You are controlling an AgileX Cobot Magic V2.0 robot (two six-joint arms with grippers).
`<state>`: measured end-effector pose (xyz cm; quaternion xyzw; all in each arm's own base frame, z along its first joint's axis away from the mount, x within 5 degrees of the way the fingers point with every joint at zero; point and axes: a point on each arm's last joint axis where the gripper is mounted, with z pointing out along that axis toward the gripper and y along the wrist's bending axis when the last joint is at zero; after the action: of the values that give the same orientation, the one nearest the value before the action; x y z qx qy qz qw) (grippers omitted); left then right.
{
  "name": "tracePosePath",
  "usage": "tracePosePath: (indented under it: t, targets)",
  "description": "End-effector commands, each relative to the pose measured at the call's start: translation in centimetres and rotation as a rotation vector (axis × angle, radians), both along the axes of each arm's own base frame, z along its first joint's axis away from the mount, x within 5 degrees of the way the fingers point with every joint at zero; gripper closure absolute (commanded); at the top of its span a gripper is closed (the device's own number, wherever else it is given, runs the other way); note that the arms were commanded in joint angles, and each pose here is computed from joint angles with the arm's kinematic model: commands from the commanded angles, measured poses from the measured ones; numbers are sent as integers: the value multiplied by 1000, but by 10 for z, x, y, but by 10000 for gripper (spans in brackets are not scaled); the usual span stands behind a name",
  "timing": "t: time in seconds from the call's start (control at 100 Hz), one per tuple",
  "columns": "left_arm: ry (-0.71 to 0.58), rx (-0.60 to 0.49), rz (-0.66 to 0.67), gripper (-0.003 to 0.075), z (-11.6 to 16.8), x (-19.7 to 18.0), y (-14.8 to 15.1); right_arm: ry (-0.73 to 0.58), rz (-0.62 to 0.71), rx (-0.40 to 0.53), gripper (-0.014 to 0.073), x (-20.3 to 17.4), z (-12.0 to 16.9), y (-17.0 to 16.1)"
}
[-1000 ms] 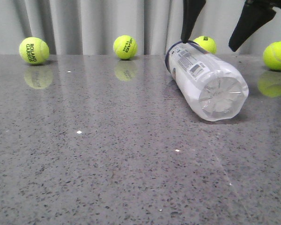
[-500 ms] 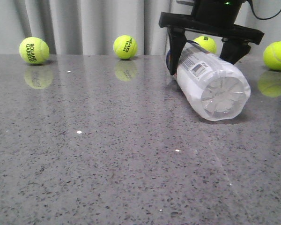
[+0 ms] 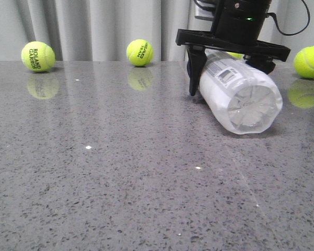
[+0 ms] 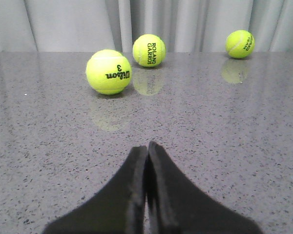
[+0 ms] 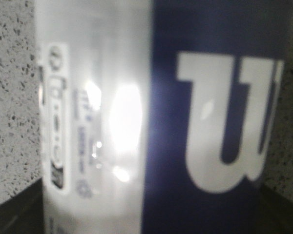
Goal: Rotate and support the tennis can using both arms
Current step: 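Lift the can with the right gripper and rotate it sideways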
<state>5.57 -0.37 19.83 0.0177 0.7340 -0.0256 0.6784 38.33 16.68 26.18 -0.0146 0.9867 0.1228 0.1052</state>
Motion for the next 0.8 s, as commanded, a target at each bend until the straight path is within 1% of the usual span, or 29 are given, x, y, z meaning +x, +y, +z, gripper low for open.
tracePosePath:
  t: [0.0,0.05,0.15,0.26,0.36,0.46,0.58,0.68,0.79]
  targets:
    - [-64,-21,4,740,-6,0,0,-88,-3,44,126,-4,32,-1]
    - [-64,-21,4,740,-6,0,0,-89,-4,44,191,-4,32,-1]
    - [-64,-21,4,740,-6,0,0,-93,-4,46,257,-4,34,-1]
    - [-64,-21,4,740,-6,0,0,-114,11,50,270,-3,44,-1]
    - [-64,-21,4,740,-6,0,0,-152,70,45,270,-3,61,0]
    - [-64,-21,4,740,-6,0,0,-220,187,25,270,-3,81,1]
    - [-64,-21,4,740,-6,0,0,-283,346,-14,270,-6,99,4]
    - [-64,-21,4,740,-6,0,0,-326,483,-49,270,-10,107,9]
    - [-64,-21,4,740,-6,0,0,-357,644,-86,270,-17,109,18]
